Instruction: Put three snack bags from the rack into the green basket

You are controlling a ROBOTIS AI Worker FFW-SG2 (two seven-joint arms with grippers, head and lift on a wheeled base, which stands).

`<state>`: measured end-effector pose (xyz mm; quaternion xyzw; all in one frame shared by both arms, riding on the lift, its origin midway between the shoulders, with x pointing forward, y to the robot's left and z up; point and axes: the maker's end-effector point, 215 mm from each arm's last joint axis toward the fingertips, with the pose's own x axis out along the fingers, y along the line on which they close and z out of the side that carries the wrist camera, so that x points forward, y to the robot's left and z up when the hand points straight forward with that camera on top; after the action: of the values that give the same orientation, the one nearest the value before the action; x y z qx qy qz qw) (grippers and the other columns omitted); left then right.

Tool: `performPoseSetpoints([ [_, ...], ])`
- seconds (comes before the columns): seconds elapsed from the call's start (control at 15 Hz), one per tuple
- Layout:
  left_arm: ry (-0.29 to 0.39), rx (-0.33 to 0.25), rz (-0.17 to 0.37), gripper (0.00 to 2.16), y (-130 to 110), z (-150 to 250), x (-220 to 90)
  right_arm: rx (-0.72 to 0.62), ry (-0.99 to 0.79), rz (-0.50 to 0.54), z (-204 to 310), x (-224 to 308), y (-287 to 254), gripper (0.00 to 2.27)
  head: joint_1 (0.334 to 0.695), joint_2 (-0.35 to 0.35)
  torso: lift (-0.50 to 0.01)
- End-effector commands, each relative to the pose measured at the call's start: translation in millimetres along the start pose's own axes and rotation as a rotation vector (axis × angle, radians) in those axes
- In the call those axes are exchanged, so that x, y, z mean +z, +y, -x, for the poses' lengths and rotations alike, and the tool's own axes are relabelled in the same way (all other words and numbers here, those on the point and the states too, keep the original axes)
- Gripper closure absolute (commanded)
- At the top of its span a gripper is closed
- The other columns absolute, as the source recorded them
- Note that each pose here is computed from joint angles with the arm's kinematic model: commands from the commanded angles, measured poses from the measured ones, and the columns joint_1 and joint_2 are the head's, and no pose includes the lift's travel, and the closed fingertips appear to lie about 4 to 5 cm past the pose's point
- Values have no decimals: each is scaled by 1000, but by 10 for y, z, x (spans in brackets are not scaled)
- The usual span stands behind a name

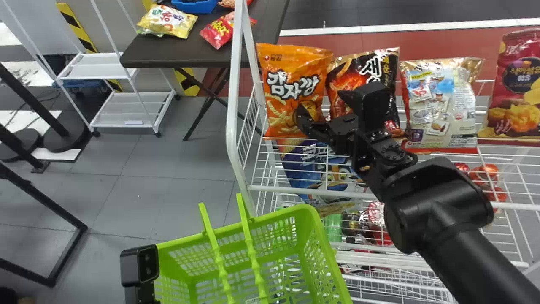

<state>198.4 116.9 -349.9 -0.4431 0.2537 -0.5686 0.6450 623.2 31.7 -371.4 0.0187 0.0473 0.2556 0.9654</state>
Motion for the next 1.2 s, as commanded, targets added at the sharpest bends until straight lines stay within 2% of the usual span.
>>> performPoseSetpoints([
  [0.0,0,0,0,2148,-9,-3,-7,21,-2,-12,-91,10,-37,76,695,198,0],
  [0.27,3,1,2,2148,-23,1,-28,35,20,-15,-209,-16,-213,87,695,199,0],
  [0.47,1,-1,-1,2148,-39,-12,-27,110,19,-29,-257,48,-137,296,695,190,0],
  [0.53,1,-1,-1,2148,-39,-12,-27,130,33,-32,-260,23,-109,491,695,191,0],
  [0.6,1,0,1,2148,-39,-11,-33,143,46,-42,-261,1,-98,846,695,193,0],
  [0.73,1,0,1,2148,-39,-11,-33,129,92,-67,-246,-134,-167,1858,695,199,0],
  [0.87,1,0,1,2148,-39,-11,-33,122,99,-83,-226,-157,-209,2219,695,192,0],
  [1.13,-2,3,1,2148,-41,5,-33,175,98,-113,-142,-111,-5,2240,695,193,0],
])
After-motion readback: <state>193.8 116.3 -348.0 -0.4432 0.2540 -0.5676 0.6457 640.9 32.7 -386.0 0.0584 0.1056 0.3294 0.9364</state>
